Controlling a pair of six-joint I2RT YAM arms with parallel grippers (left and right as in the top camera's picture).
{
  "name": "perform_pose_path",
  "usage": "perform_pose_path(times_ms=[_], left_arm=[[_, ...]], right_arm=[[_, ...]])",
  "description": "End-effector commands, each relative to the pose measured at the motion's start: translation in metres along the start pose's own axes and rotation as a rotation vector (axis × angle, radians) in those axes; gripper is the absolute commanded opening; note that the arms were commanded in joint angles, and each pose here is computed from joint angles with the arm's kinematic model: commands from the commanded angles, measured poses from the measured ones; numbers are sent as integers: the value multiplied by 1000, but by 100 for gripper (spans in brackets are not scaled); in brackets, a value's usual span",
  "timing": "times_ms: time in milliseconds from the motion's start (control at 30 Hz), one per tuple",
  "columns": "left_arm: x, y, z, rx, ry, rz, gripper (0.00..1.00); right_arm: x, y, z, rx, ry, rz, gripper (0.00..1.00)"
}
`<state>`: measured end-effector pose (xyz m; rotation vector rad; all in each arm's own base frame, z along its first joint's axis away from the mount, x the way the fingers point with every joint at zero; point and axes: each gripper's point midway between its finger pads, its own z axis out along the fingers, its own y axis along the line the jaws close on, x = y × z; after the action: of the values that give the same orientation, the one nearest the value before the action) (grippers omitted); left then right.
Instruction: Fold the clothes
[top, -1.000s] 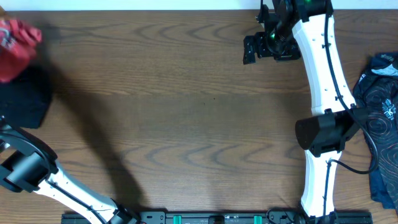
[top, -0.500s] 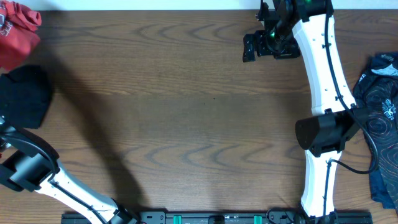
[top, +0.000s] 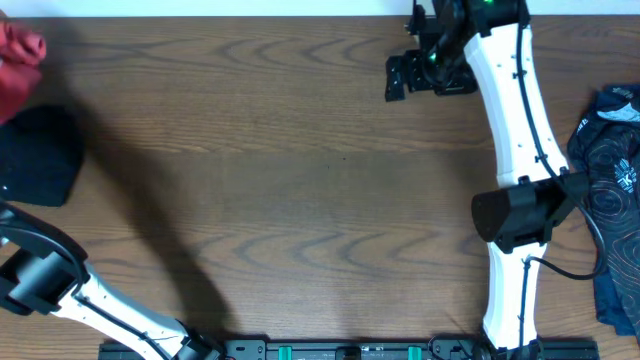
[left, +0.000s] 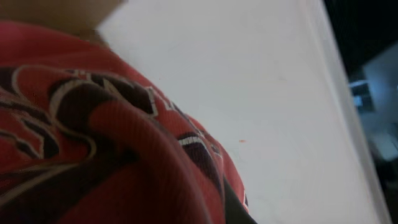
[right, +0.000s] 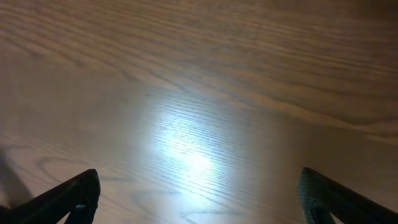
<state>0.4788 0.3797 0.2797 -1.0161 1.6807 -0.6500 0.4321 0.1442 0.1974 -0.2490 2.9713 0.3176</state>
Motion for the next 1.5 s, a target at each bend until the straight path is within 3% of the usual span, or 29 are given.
perform_pose_path(times_ms=[0, 633, 1267, 1467], left_arm=[[-20, -5, -18, -10, -53, 78, 6], [-10, 14, -25, -57, -3, 14, 6], [58, 37, -36, -164, 235, -381, 6], [89, 50, -49, -264, 323, -501, 6]], right_arm=[[3, 15, -8, -8, -17, -33, 99], [2, 27, -6, -15, -26, -59, 99], [21, 41, -4, -19, 43, -97, 99], [24, 49, -3, -22, 48, -115, 99]])
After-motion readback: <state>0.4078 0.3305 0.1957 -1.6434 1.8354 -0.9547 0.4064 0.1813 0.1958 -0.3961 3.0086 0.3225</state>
